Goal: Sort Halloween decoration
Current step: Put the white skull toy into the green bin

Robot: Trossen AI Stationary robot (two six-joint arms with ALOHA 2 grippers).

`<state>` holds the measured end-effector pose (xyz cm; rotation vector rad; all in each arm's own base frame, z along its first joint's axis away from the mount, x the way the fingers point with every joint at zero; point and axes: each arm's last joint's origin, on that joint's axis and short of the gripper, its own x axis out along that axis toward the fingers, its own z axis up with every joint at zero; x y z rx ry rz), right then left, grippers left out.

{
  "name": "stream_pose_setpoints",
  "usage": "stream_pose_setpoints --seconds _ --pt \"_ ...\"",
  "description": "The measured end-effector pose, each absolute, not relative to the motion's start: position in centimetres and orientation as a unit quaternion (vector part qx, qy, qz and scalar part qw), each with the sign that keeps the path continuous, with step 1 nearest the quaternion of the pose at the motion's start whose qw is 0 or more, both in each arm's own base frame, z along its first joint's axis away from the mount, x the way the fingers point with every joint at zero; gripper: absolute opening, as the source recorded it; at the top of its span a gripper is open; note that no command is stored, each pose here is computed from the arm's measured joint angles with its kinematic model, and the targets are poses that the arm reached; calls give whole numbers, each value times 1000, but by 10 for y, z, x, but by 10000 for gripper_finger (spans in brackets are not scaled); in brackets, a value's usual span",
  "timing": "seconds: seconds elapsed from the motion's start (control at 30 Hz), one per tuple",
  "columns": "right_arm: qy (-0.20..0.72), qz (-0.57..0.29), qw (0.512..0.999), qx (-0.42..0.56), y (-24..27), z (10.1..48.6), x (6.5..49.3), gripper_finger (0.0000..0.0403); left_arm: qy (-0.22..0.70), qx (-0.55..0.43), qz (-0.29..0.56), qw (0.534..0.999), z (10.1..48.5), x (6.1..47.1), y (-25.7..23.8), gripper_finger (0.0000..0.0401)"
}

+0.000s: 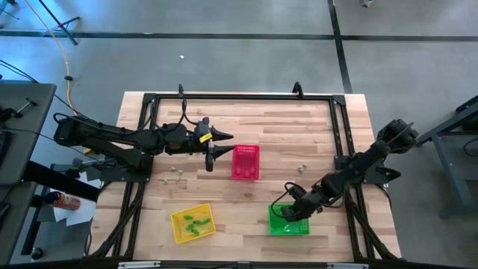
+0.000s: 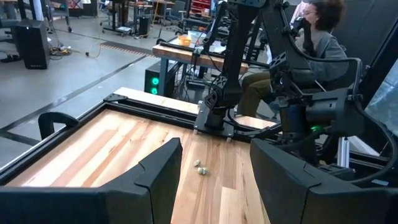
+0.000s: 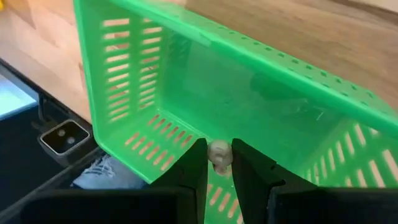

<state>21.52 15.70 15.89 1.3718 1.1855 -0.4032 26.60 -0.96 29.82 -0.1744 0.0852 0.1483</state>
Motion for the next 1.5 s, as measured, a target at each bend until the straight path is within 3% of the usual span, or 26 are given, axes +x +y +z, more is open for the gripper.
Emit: stream_pose_setpoints --seconds 0.33,0.5,0.6,0.73,0.9,1.03,1.17,1.37,1.5 --pt "515 -145 621 573 157 163 215 146 42 -97 74 992 298 266 -10 182" --pt "487 -112 648 575 153 181 212 168 42 -97 74 992 298 266 -10 182" --pt "416 -90 696 578 146 205 207 169 42 -96 74 992 298 266 -10 182" --pt "252 -80 794 547 128 243 201 170 42 -97 74 992 298 266 -10 182" --pt "68 -85 904 414 105 285 199 170 41 -97 74 992 298 266 -10 182" --pt "7 -75 956 284 90 301 208 170 40 -105 75 991 298 266 -10 182" --pt "-9 -89 972 216 72 304 219 170 40 -110 75 990 298 266 -10 182" --pt "-9 -99 971 217 56 303 224 170 47 -147 86 984 298 266 -9 182" --pt "-6 -89 972 216 51 303 226 170 167 -189 189 949 306 261 10 175"
